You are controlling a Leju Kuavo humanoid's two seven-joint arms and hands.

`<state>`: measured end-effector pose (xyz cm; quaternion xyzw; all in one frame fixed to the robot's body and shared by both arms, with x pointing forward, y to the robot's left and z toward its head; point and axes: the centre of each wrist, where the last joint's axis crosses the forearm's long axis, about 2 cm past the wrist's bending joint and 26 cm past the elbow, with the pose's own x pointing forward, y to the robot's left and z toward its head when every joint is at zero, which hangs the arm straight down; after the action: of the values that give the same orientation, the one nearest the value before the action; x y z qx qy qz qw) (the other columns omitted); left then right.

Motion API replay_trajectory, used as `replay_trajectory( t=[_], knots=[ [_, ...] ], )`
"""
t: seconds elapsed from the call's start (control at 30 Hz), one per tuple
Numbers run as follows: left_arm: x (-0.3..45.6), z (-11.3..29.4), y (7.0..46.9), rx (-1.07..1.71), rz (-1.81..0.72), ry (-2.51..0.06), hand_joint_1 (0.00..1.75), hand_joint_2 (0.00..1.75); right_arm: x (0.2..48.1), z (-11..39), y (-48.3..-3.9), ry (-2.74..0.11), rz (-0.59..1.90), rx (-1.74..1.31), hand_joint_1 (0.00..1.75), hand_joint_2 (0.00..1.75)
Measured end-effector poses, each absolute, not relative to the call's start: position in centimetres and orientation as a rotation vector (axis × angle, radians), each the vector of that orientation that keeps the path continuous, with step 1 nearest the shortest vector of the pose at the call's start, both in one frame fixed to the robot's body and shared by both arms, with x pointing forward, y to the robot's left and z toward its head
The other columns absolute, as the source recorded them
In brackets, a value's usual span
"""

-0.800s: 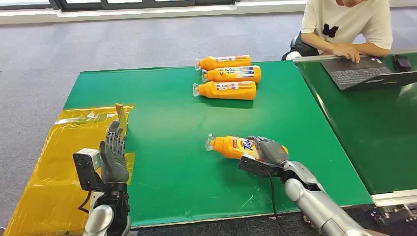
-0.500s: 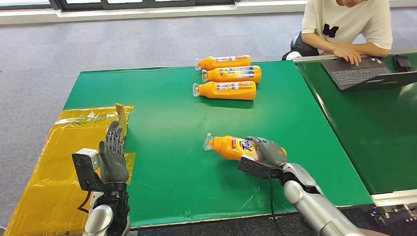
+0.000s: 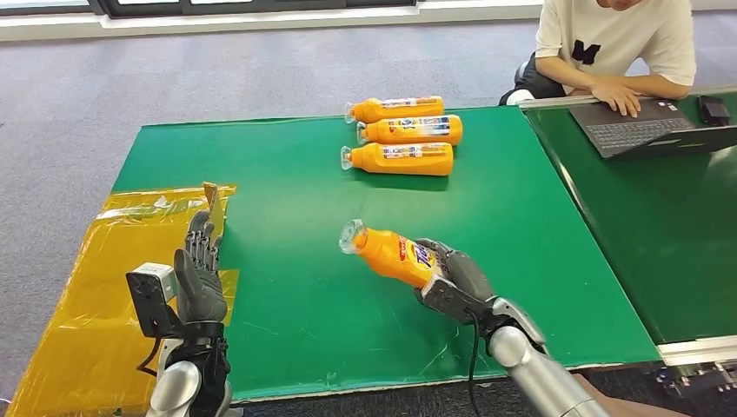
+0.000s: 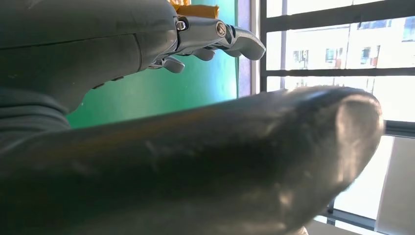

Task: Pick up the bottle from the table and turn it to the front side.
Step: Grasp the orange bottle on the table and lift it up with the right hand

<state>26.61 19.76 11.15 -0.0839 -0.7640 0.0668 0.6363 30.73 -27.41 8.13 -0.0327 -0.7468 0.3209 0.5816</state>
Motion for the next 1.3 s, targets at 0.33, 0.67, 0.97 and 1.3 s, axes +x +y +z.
replay_trajectory(
  t=[0.33,0.67,0.97,1.3],
  knots=[
    [28.3,12.5,18.4,-0.144,0.041,-1.849,0.00,0.00,29.2,11.8,-21.6,-2.108,0.423,0.113,1.75,1.75],
    [31.4,15.3,16.0,-0.045,-0.149,-1.990,0.00,0.44,28.8,14.2,-19.7,-2.252,0.350,-0.090,1.75,1.75],
    [34.0,17.8,13.2,-0.359,-0.305,-1.907,0.00,1.75,29.3,15.1,-18.7,-2.248,0.307,-0.040,1.75,1.75],
    [35.5,22.0,10.2,-0.479,-0.625,-1.944,0.00,1.75,29.2,13.9,-18.5,-2.173,0.266,0.043,1.75,1.75]
  ],
)
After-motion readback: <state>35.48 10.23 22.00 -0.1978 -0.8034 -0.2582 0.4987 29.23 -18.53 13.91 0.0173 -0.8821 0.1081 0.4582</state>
